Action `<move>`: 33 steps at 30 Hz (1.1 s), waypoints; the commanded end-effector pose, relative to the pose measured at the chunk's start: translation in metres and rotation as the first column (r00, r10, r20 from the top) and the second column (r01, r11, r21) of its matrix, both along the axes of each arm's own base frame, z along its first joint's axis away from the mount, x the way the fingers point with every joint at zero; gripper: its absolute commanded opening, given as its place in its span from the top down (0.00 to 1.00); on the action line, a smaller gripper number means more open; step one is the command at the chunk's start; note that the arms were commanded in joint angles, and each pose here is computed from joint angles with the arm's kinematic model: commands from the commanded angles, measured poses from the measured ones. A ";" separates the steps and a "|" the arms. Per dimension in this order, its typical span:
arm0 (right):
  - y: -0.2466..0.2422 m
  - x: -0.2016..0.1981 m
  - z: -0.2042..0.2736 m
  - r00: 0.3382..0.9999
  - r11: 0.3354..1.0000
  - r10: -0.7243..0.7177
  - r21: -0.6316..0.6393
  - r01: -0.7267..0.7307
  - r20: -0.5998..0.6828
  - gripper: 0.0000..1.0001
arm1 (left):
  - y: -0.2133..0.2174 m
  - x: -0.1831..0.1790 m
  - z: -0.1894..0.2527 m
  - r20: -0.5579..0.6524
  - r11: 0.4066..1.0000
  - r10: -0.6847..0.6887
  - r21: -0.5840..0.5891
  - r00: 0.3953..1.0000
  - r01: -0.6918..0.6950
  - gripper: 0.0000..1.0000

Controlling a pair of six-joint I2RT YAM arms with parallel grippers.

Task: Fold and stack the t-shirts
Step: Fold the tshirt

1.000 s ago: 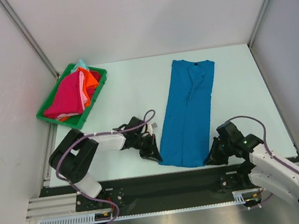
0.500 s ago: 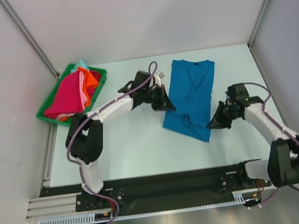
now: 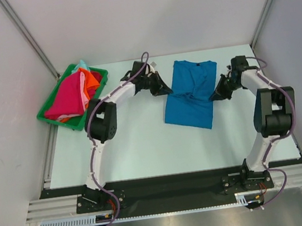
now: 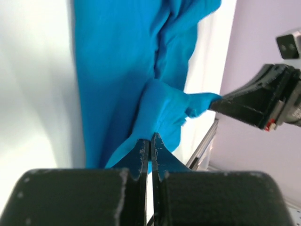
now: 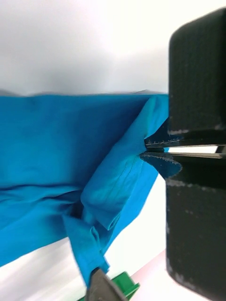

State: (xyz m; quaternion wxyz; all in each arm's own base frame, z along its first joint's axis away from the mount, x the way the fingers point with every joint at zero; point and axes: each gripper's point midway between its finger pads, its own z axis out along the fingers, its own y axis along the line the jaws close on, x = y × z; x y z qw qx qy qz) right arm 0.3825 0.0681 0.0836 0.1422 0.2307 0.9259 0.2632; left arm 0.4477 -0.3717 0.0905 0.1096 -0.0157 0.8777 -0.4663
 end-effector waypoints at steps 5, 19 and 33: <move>-0.016 0.030 -0.002 1.000 1.000 0.008 0.014 -0.008 0.009 1.00 | -0.028 0.025 0.030 0.052 0.986 0.009 -0.167 0.999 0.000 0.99; -0.025 0.047 -0.016 1.000 0.999 -0.018 0.051 0.019 -0.009 0.99 | -0.033 0.035 0.012 0.018 0.985 0.031 -0.169 0.999 -0.028 0.93; -0.074 0.117 -0.002 0.986 0.988 -0.152 0.014 0.152 0.068 0.59 | 0.020 0.085 0.004 0.152 0.988 0.118 0.078 0.981 -0.131 0.44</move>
